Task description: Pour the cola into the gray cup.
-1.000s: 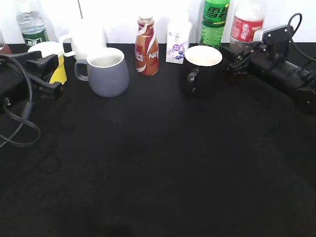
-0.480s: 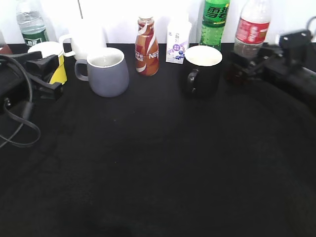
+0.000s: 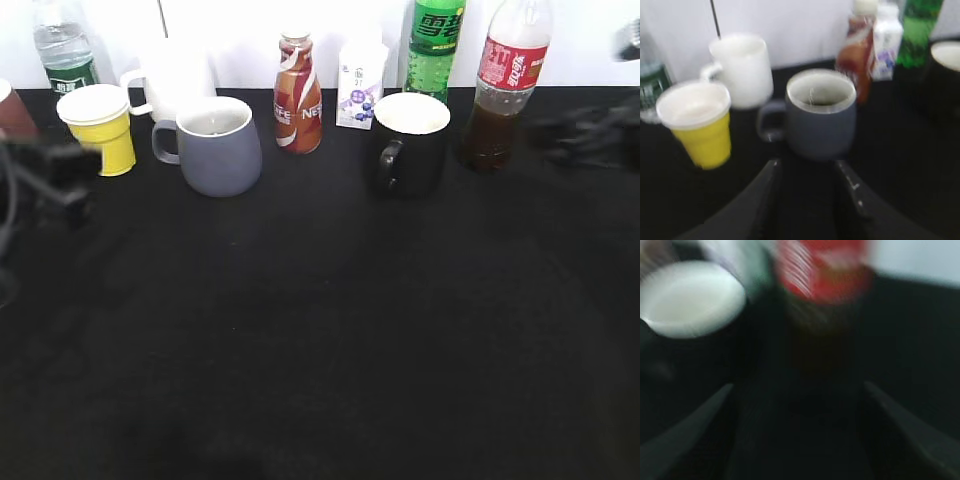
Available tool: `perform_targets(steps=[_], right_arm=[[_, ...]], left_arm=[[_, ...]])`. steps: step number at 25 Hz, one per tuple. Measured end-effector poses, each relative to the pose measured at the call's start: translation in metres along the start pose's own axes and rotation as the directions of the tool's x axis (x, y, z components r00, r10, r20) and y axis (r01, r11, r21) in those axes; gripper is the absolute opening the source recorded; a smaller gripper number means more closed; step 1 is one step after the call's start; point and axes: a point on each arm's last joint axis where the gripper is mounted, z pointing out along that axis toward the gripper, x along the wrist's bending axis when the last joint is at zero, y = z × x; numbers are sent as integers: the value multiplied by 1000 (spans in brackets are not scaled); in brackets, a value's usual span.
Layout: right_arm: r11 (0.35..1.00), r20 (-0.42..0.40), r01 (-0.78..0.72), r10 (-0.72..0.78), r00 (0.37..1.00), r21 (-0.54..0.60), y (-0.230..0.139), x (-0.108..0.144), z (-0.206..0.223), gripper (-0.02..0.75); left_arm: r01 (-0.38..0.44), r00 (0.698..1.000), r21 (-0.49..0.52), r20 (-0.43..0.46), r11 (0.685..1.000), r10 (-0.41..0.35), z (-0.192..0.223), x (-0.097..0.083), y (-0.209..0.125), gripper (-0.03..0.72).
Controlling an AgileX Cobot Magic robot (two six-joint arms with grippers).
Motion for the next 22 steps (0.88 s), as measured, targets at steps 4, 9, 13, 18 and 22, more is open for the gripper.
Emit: perform_targets(steps=[4, 9, 13, 18, 22], right_arm=[[998, 282, 13, -32, 959, 68, 18, 21, -32, 555], [928, 383, -30, -124, 915, 370, -4, 46, -39, 526], [911, 127, 21, -81, 989, 413, 25, 83, -77, 524], [946, 62, -9, -12, 998, 323, 36, 93, -156, 524], [956, 43, -14, 2, 999, 293, 29, 96, -200, 522]], left_arm=[[-44, 999, 32, 31, 999, 43, -4, -3, 14, 261], [-37, 999, -15, 0, 999, 37, -13, 4, 23, 261], [-61, 996, -6, -64, 998, 61, -43, 23, 30, 261], [-74, 964, 163, -242, 984, 113, -129, 43, 15, 261], [89, 955, 253, -297, 963, -10, -176, 32, -4, 261]])
